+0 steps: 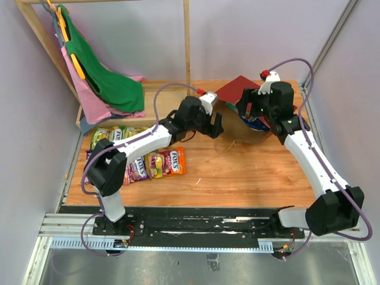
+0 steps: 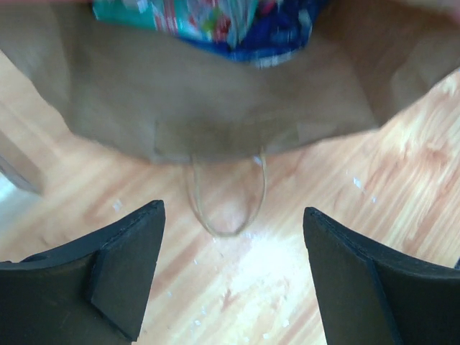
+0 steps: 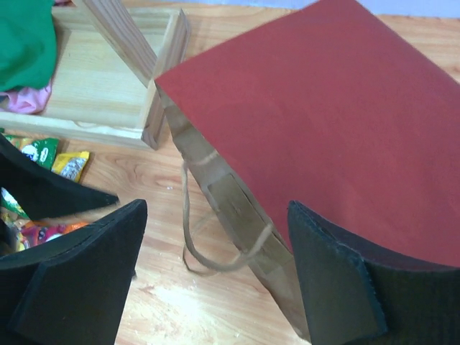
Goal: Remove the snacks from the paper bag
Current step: Take out the snack from the paper bag.
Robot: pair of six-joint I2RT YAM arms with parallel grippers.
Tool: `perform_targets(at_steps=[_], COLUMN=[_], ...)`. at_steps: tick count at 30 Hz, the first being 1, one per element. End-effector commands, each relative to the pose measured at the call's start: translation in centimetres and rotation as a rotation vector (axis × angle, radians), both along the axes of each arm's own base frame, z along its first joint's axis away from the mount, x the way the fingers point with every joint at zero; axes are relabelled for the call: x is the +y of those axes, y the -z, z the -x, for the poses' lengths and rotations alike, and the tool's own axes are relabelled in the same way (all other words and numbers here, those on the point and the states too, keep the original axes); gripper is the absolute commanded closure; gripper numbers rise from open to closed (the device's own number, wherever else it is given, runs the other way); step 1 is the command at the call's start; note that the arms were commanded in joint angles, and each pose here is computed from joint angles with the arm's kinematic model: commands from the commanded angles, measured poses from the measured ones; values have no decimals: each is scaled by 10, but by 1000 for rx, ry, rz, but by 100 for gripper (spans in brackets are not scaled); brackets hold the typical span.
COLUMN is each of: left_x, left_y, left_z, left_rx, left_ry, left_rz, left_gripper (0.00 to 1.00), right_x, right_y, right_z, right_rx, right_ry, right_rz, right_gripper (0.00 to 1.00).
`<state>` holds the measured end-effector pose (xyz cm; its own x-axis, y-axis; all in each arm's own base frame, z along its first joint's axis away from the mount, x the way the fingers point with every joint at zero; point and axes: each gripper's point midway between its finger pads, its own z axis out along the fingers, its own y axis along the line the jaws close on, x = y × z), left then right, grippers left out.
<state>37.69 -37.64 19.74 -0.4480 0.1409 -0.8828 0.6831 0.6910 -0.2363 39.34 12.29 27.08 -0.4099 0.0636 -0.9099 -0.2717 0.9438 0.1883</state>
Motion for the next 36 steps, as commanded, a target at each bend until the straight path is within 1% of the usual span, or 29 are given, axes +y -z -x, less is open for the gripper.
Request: perform_targets(at_steps=[1, 3, 4, 5, 6, 7, 9, 14, 16, 17, 18, 21, 23, 24, 26, 28, 30, 35, 36], left_x=[-13, -17, -20, -23, -25, -26, -25, -16, -17, -19, -20, -21, -19, -17, -12, -7, -9, -17, -20], left_y=[0, 6, 9, 9, 8, 7, 3, -7, -4, -3, -2, 0, -2, -6, -9, -15, -14, -6, -3], left_z=[21, 25, 27, 27, 26, 25, 22, 25, 30, 32, 32, 30, 30, 31, 33, 40, 48, 79, 88], left_rx=[-10, -2, -7, -22, -38, -51, -80, -125, -118, -112, -104, -69, -89, -106, -147, -202, -236, -295, -295], left_ry=[14, -14, -14, -23, -34, -49, -90, -119, -105, -96, -90, -132, -132, -133, -140, -109, -51, 170, 251], left_rz=[119, 161, 178, 194, 204, 205, 215, 284, 310, 326, 341, 397, 428, 452, 492, 519, 497, 433, 420], left_gripper=[18, 17, 16, 12, 3, 1, 0, 0, 0, 0, 0, 0, 0, 0, 0, 0, 0, 0, 0], right_x=[1, 2, 3, 4, 5, 6, 7, 11, 15, 17, 19, 22, 24, 24, 24, 26, 30, 40, 41], right_y=[-17, -14, -12, -9, -7, -5, -4, -4, -6, -6, -5, -4, -5, -7, -11, -15, -21, -33, -34], right_z=[-11, -15, -16, -17, -17, -17, -16, -14, -14, -14, -14, -13, -12, -11, -10, -8, -4, 2, 2], right_rx=[-27, -17, -13, -4, 0, 5, 8, 10, 11, 12, 19, 35, 36, 33, 26, 18, 8, -21, -23], right_ry=[-36, -46, -51, -55, -63, -70, -80, -95, -109, -118, -125, -141, -148, -150, -151, -159, -174, -203, -204], right_rz=[36, 47, 50, 54, 53, 53, 52, 36, 19, 12, 8, -2, -6, -8, -15, -27, -47, -62, -62], right_gripper=[23, 31, 35, 38, 41, 43, 48, 49, 52, 54, 59, 80, 95, 99, 99, 99, 99, 99, 99])
